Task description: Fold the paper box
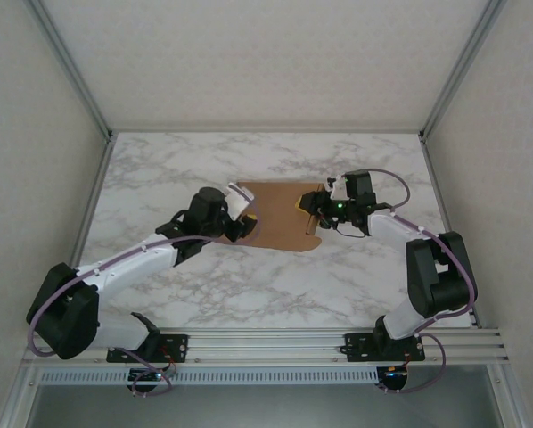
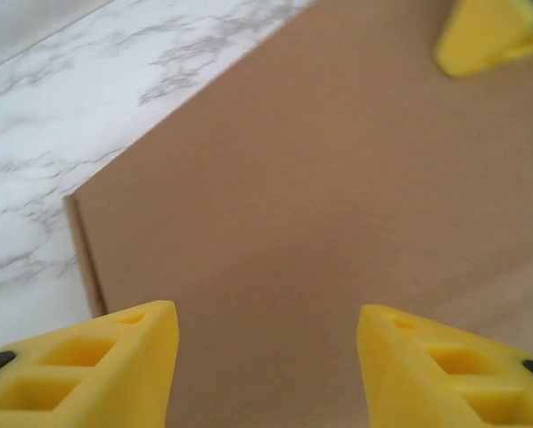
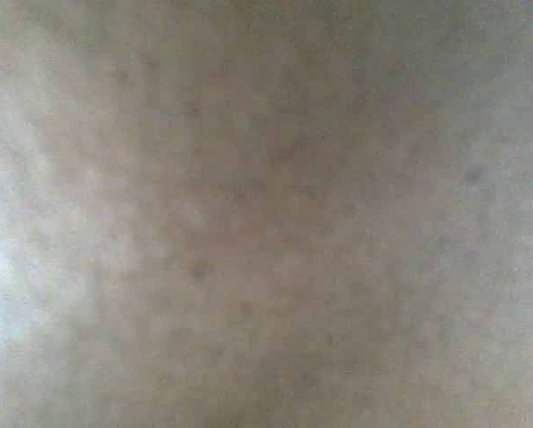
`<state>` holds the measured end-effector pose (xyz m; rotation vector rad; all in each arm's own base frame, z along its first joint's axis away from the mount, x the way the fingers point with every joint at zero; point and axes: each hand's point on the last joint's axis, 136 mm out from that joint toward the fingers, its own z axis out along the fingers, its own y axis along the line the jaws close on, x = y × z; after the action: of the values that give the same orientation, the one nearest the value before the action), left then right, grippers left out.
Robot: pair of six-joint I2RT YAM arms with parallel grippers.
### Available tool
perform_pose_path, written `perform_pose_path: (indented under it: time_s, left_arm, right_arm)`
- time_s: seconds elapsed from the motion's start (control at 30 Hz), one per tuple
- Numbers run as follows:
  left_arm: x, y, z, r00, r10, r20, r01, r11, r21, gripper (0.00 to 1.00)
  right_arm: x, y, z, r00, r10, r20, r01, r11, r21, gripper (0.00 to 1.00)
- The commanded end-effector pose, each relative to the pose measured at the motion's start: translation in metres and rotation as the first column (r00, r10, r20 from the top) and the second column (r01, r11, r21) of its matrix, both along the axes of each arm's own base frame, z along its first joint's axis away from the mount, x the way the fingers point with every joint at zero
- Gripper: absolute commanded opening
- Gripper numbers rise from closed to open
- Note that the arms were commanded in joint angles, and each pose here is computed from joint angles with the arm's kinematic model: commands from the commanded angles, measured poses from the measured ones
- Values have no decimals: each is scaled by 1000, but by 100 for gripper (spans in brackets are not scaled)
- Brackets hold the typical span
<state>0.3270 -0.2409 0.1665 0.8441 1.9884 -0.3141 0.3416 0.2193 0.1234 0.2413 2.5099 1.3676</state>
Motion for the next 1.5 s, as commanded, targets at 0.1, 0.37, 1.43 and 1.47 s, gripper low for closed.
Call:
perform_pose_path:
  time_s: [0.1, 0.37, 1.43, 1.47]
  left_arm:
    - [-27, -24, -27, 965, -260, 17, 248, 938, 242, 55]
    - [-18, -41, -45, 955, -294, 31, 268, 904, 333, 57]
    - [-28, -44, -65, 916, -361, 174, 262, 868, 422, 65]
    - [-30, -43, -69, 915, -366, 167, 267, 863, 428, 66]
  right_arm:
    - [-8, -3, -22, 997, 8, -82, -11, 999, -36, 52]
    - [-9, 0, -19, 996, 22, -91, -23, 1000, -11, 52]
    - [-28, 17, 20, 982, 32, -188, 13, 973, 230, 42]
    - [-29, 18, 21, 981, 34, -191, 13, 971, 237, 42]
